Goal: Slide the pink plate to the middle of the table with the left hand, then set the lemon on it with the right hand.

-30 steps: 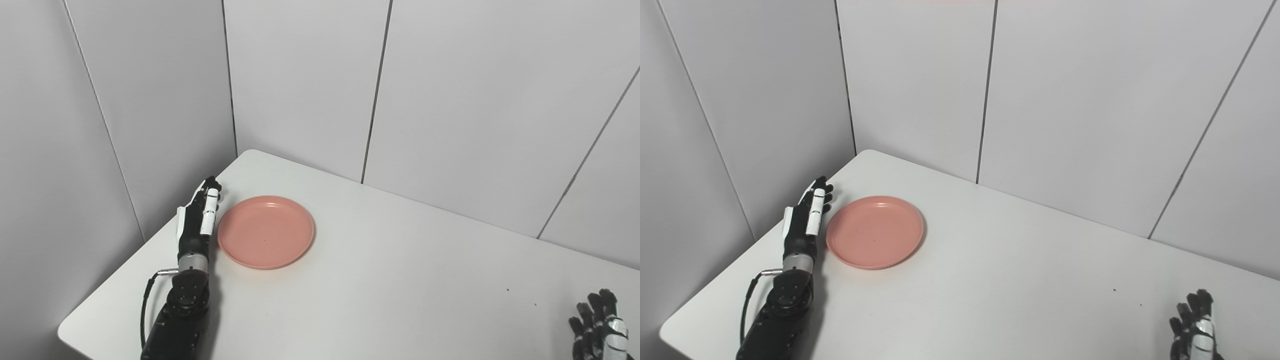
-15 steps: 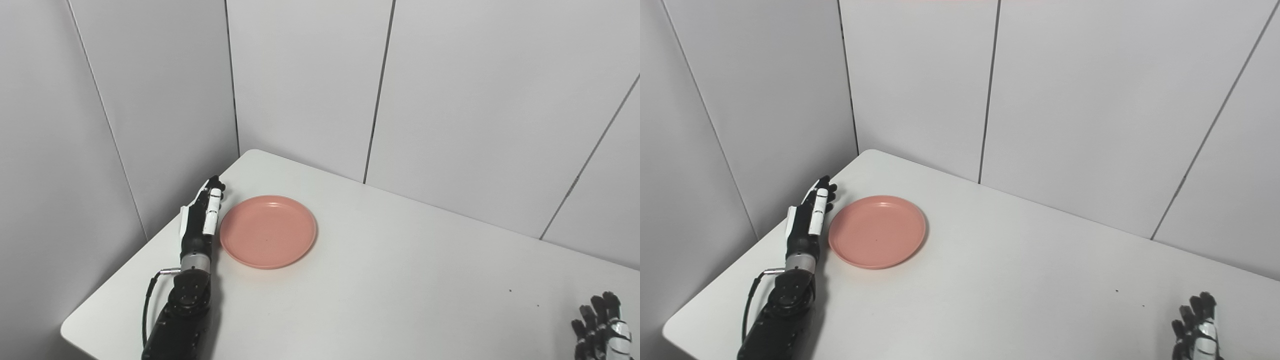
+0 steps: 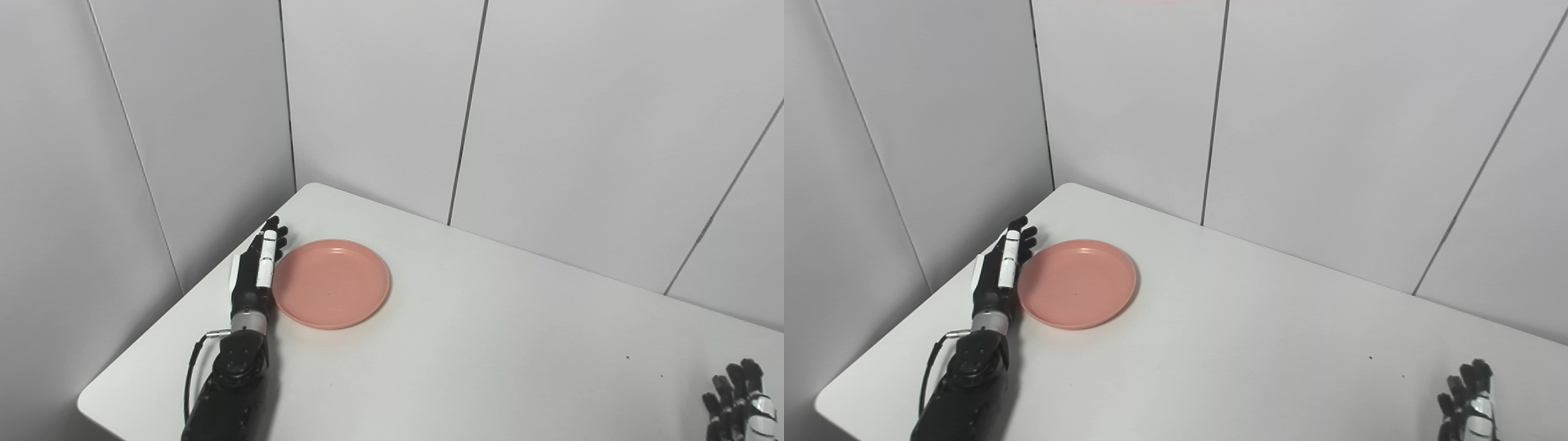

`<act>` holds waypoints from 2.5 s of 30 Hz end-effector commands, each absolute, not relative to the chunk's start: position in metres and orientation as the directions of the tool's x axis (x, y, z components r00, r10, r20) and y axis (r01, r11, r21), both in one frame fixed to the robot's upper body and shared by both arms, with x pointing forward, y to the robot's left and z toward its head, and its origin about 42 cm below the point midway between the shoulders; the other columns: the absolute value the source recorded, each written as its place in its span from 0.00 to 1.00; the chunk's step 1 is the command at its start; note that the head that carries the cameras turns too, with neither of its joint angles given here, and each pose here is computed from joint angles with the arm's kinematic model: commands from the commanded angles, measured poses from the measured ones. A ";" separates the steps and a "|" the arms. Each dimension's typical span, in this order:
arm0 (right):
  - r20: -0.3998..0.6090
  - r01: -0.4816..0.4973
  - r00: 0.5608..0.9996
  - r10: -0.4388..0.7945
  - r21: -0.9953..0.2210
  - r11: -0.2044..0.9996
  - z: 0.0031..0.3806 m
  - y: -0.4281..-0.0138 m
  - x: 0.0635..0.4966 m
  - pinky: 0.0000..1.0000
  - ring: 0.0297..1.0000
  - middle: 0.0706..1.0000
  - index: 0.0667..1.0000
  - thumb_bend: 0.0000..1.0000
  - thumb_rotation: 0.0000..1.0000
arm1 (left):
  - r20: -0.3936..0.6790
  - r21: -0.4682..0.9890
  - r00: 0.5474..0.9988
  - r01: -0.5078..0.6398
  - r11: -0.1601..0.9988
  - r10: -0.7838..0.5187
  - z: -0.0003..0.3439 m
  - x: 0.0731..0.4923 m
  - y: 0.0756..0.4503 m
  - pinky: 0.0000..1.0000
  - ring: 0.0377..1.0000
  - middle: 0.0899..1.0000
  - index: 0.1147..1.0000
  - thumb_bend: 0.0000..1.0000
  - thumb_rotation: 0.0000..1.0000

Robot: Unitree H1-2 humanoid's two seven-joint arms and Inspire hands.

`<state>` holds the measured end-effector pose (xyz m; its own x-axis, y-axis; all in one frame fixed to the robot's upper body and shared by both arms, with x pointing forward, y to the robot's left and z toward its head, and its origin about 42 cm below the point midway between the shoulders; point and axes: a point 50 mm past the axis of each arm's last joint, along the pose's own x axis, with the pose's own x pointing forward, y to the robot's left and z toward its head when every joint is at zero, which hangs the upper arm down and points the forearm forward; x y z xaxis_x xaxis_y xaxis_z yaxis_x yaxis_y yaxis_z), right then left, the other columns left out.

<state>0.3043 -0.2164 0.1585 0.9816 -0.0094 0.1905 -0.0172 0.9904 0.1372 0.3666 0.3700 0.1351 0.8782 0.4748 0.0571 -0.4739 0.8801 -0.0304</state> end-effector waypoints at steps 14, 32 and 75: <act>0.235 -0.033 0.972 0.000 0.139 0.990 0.173 -0.214 0.305 1.00 1.00 1.00 1.00 0.35 1.00 | 0.023 -0.062 0.944 -0.328 0.943 0.330 0.130 0.379 0.335 0.88 0.86 0.84 0.83 0.61 1.00; 0.240 -0.034 0.971 0.000 0.139 0.990 0.176 -0.209 0.305 1.00 1.00 1.00 1.00 0.36 1.00 | 0.032 -0.151 0.974 -0.219 0.964 0.226 0.130 0.392 0.300 0.85 0.85 0.83 0.83 0.63 1.00; 0.233 -0.047 0.972 0.013 0.143 0.989 0.174 -0.195 0.306 1.00 1.00 1.00 1.00 0.42 1.00 | 0.027 -0.133 1.000 -0.003 0.991 0.007 0.132 0.400 0.240 0.89 0.87 0.85 0.85 0.61 1.00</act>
